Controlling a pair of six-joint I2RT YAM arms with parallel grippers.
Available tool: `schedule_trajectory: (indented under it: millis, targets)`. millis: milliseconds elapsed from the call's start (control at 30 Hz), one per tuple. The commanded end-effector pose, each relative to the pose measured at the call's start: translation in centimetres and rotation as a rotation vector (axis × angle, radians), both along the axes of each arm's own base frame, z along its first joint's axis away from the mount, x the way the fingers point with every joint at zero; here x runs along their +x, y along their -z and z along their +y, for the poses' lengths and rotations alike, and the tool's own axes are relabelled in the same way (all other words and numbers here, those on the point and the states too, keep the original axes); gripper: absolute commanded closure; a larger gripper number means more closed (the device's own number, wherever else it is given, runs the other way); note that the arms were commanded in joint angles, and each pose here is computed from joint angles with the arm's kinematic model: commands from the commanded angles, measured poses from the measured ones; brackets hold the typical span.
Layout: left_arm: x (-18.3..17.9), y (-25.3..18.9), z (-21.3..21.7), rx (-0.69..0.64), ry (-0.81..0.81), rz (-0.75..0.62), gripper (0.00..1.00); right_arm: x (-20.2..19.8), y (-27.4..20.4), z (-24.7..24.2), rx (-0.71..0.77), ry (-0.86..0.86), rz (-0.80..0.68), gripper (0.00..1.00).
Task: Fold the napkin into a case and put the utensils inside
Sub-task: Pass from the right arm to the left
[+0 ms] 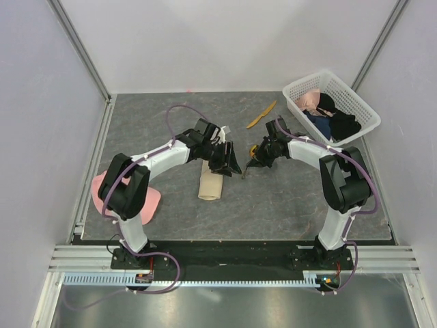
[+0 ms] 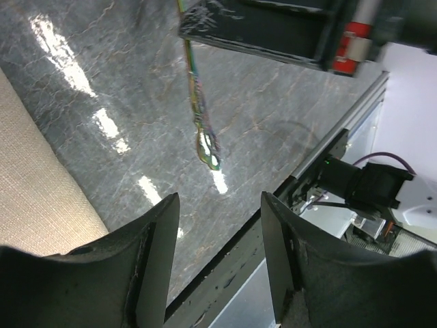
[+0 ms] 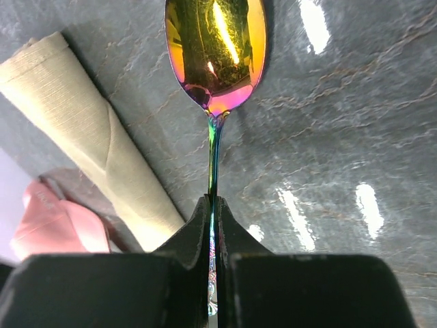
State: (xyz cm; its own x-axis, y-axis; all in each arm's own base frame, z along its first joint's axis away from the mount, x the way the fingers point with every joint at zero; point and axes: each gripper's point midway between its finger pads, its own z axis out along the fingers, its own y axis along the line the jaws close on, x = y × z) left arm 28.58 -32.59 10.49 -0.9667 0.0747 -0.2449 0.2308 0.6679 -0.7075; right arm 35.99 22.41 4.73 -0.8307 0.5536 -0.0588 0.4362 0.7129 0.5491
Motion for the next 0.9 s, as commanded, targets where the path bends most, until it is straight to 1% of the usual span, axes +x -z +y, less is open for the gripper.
schedule_trajectory:
  millis: [0, 67, 133, 233, 333, 400, 433, 467, 500, 533, 600, 633, 700, 733, 800, 867]
  targets:
    - [0.2, 0.3, -1.1, 0.010, -0.009, 0.028, 0.42, 0.5, -2.2, 0.9, 0.081, 0.022, -0.045, 1.00]
    - [0.1, 1.6, -1.2, 0.030, -0.008, 0.062, 0.42, 0.4, -2.2, 0.9, 0.080, 0.023, -0.045, 1.00]
    - [0.3, 1.9, -1.6, 0.023, -0.006, 0.083, 0.42, 0.3, -2.2, 0.9, 0.083, 0.020, -0.042, 1.00]
    - [0.6, 2.6, -2.1, 0.031, -0.004, 0.092, 0.46, 0.3, -2.2, 1.0, 0.096, 0.022, -0.040, 1.00]
    - [0.7, 3.1, -2.7, 0.019, 0.008, 0.122, 0.53, 0.5, -2.5, 1.1, 0.097, 0.021, -0.050, 1.00]
    - [0.7, 3.2, -2.8, 0.018, 0.009, 0.124, 0.63, 0.5, -2.6, 1.2, 0.103, 0.018, -0.050, 1.00]
    - [0.8, 3.3, -2.9, 0.017, 0.014, 0.120, 0.70, 0.6, -2.8, 1.2, 0.104, 0.018, -0.054, 1.00]
    - [0.9, 3.2, -2.8, 0.019, 0.016, 0.111, 0.86, 0.6, -2.7, 1.2, 0.098, 0.012, -0.055, 1.00]
    - [1.1, 3.2, -2.7, 0.026, 0.013, 0.092, 0.92, 0.6, -2.7, 1.1, 0.092, 0.009, -0.058, 1.00]
    - [1.2, 2.8, -2.6, 0.028, 0.024, 0.061, 0.96, 0.6, -2.8, 1.1, 0.081, 0.004, -0.055, 0.96]
    - [1.4, 2.7, -2.2, 0.043, 0.021, 0.027, 0.98, 1.1, -2.9, 0.9, 0.047, -0.026, -0.070, 0.79]
    - [1.5, 2.1, -2.1, 0.041, 0.024, 0.000, 0.98, 0.7, -2.5, 0.6, 0.024, -0.039, -0.046, 0.68]
    - [1.4, 2.1, -1.6, 0.057, 0.013, -0.010, 0.98, 1.3, -2.7, 0.3, -0.012, -0.054, -0.066, 0.62]
    - [1.3, 1.9, -1.5, 0.054, 0.011, -0.015, 0.98, 1.5, -2.9, 0.2, -0.022, -0.056, -0.072, 0.61]
    - [1.0, 2.1, -1.3, 0.058, 0.004, -0.007, 0.98, 2.2, -3.4, 0.0, -0.043, -0.054, -0.090, 0.60]
    - [0.8, 2.0, -1.2, 0.055, 0.000, -0.010, 0.98, 2.0, -3.0, -0.1, -0.056, -0.058, -0.069, 0.60]
